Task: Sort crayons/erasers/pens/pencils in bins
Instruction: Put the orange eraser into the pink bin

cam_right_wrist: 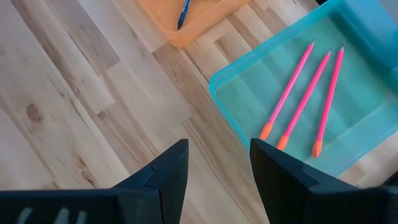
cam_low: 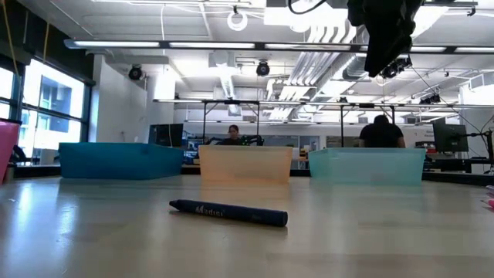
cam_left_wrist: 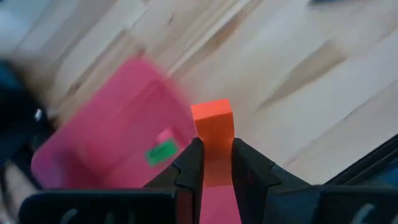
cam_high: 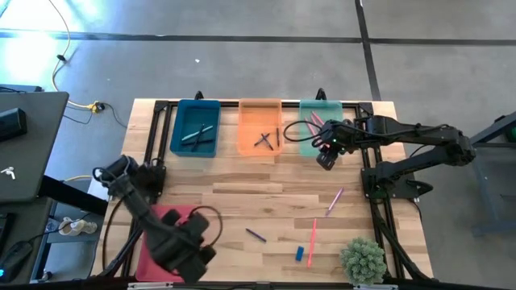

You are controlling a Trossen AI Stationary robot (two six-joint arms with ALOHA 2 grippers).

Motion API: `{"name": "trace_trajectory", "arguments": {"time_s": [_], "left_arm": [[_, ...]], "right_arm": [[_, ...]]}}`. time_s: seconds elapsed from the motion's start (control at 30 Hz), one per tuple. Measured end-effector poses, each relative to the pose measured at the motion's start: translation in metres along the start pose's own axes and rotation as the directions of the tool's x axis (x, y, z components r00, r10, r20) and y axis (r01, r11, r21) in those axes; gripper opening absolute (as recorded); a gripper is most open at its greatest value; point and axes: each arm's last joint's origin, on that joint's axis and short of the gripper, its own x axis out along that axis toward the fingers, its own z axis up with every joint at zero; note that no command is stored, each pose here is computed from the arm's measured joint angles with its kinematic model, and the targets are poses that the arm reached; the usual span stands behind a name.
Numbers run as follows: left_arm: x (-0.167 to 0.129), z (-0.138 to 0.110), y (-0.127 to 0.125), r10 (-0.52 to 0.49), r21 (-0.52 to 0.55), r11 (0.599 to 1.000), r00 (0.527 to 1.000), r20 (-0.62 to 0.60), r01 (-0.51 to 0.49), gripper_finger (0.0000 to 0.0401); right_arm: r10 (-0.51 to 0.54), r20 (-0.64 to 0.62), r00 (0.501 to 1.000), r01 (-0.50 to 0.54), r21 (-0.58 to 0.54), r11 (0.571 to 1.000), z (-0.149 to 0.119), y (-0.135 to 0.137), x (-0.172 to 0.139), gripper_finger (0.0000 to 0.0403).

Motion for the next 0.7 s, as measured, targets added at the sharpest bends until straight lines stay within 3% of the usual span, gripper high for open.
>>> {"name": "trace_trajectory", "arguments": {"time_s": [0.23, 0.5, 0.7], "left_arm": [[0.025, -0.047, 0.013, 0.116, -0.017, 0.993, 0.987, -0.109, -0.118, 0.0051], [0.046, -0.078, 0.013, 0.057, 0.009, 0.998, 0.983, -0.173, -0.056, 0.0051], [0.063, -0.091, 0.012, 0.022, 0.016, 1.0, 0.974, -0.225, -0.019, 0.0051]], "right_arm": [[0.024, -0.001, 1.0, -0.024, 0.083, 0.996, 0.001, 0.001, 0.0, 0.0165], [0.101, 0.012, 0.995, -0.102, 0.147, 0.984, 0.004, 0.005, 0.0, 0.0165], [0.104, 0.014, 0.994, -0.105, 0.18, 0.978, 0.004, 0.005, 0.0, 0.0165]]}}
